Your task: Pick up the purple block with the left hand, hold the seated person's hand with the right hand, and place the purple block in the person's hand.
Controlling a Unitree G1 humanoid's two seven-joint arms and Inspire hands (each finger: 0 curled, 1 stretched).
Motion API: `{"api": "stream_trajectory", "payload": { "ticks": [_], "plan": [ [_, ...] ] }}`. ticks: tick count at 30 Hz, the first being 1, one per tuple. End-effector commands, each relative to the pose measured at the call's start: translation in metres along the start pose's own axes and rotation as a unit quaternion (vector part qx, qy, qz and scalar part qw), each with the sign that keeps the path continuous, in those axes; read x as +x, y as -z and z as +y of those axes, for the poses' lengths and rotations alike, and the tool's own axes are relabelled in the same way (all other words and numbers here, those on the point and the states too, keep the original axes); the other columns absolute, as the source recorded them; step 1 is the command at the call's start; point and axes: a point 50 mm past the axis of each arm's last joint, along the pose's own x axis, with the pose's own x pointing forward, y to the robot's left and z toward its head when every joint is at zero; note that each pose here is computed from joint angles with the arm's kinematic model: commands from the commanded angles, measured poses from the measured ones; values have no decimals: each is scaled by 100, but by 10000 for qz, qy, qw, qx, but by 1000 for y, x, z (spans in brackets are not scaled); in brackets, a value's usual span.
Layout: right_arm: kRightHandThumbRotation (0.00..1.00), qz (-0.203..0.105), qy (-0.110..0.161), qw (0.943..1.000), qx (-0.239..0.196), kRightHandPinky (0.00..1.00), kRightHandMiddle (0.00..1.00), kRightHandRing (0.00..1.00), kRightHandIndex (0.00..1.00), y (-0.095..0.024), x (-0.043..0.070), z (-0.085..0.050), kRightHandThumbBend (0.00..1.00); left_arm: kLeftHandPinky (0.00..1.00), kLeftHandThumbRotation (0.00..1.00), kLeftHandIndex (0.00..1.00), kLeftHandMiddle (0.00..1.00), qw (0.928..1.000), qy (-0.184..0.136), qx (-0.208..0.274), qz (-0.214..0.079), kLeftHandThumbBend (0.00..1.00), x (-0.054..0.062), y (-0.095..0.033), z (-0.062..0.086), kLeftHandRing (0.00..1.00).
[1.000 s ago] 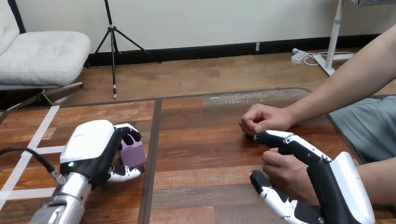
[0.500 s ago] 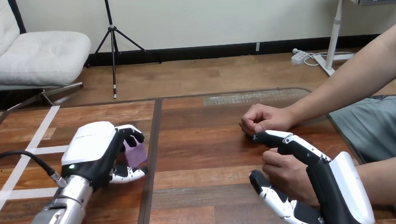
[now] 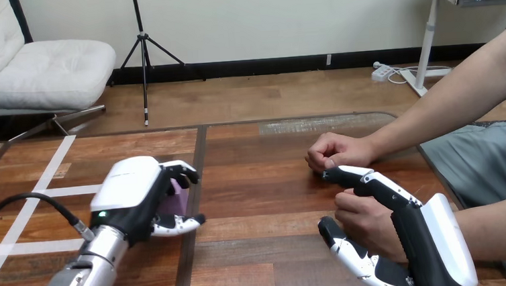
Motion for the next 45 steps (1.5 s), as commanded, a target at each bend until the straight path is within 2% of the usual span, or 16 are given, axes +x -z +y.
{"api": "stream_trajectory", "payload": {
  "ticks": [1, 23, 34, 45],
  "plan": [
    [45, -398, 177, 9990, 83, 73, 75, 75, 73, -8, 14, -5, 44, 49, 25, 67, 66, 9990, 420, -143, -108, 64, -9, -7, -21, 60],
    [46, -395, 171, 9991, 49, 72, 75, 75, 73, -9, 15, -4, 44, 55, 33, 76, 73, 9995, -54, -116, -301, 68, -8, -10, -8, 65],
    [44, -410, 181, 9990, 84, 72, 75, 75, 73, -8, 15, -4, 44, 50, 32, 77, 73, 9989, -291, -32, -365, 70, -8, -12, -4, 60],
    [42, -394, 166, 9990, 96, 72, 75, 75, 73, -8, 16, -4, 44, 48, 32, 76, 73, 9981, -459, 13, -415, 71, -7, -15, -1, 61]
  ]
}}
